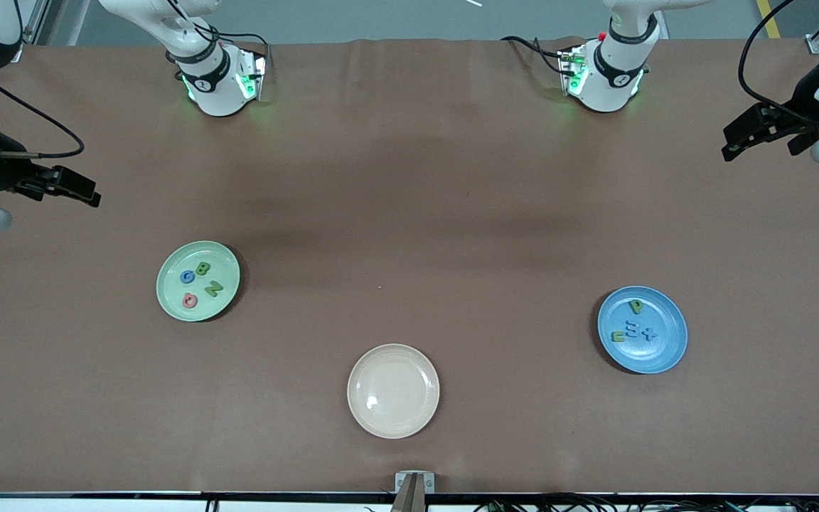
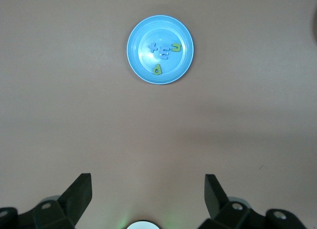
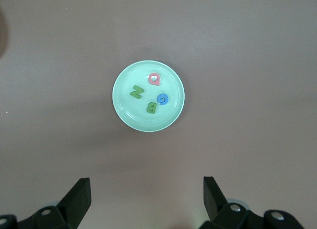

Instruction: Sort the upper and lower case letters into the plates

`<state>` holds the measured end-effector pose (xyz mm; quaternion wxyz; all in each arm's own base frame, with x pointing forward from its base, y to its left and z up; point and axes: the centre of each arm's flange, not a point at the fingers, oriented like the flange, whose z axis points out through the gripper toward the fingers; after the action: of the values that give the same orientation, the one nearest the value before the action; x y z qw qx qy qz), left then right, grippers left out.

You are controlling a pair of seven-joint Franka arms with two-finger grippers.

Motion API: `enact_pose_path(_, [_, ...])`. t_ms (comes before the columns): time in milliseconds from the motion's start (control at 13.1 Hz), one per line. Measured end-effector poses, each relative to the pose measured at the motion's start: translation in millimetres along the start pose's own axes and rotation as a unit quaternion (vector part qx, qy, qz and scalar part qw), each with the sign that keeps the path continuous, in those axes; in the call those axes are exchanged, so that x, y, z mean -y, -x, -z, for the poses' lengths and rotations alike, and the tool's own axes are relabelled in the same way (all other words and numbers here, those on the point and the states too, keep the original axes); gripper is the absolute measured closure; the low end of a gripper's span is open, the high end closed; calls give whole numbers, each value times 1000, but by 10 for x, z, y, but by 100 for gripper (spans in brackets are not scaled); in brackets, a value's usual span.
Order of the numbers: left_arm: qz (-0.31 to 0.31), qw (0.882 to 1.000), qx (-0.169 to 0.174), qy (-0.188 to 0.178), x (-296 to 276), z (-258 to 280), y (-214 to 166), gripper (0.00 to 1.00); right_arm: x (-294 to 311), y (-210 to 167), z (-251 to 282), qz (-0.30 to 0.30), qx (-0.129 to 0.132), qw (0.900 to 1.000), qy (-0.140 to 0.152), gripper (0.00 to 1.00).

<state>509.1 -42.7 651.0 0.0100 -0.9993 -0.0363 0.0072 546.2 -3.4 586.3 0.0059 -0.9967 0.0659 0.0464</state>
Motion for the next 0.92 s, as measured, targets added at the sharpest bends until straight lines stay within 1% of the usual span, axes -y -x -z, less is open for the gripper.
enact_pose_path(153, [-2,1000,-8,1,-19,3,-9,0,-7,51,36,0,-3,1000,-1,0])
enact_pose_path(383, [-6,1000,-29,2,-82,-81,-22,0,-17,126,111,0,-10,1000,-2,0])
enact_pose_path(918, [-10,999,-44,4,-130,-21,-27,0,-53,241,153,-2,-13,1000,-3,0])
